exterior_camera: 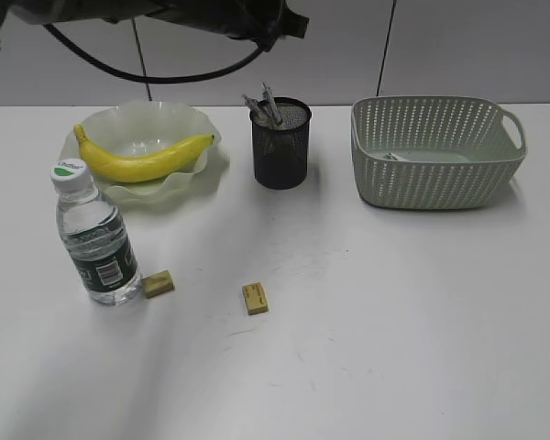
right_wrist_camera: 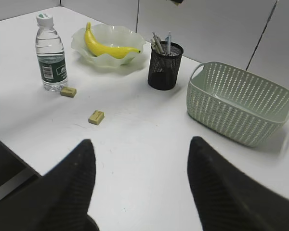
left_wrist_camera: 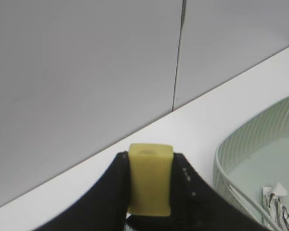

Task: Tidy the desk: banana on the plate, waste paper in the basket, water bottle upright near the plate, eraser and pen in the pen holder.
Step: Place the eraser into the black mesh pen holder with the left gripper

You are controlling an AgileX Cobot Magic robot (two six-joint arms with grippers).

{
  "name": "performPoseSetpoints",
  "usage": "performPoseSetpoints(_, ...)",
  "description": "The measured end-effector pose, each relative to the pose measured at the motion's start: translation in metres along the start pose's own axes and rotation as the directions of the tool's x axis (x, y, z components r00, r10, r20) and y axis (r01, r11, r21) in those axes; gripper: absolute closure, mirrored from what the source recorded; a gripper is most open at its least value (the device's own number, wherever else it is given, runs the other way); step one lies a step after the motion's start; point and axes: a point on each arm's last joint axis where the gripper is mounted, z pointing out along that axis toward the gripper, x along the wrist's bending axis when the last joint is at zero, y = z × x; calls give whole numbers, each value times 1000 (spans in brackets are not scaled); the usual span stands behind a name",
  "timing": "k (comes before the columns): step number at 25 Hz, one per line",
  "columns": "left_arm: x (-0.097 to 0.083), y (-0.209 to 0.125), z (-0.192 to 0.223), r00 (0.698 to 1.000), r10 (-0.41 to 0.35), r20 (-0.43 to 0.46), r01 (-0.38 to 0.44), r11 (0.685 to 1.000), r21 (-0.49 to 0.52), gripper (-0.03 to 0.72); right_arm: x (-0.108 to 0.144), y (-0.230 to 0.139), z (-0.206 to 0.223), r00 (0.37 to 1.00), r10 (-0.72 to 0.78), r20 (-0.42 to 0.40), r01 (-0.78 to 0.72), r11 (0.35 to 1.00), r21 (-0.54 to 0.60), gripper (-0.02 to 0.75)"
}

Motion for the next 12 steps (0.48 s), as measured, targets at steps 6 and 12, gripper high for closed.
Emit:
performPoseSetpoints(6,-2,-28,23,996,-88,27,86,993,82,500,0,0,0,1000,0,0,0,1000,0,256)
performPoseSetpoints(12,-4,-42,33,990,-136,43,130,982,135,500,0,0,0,1000,0,0,0,1000,0,256)
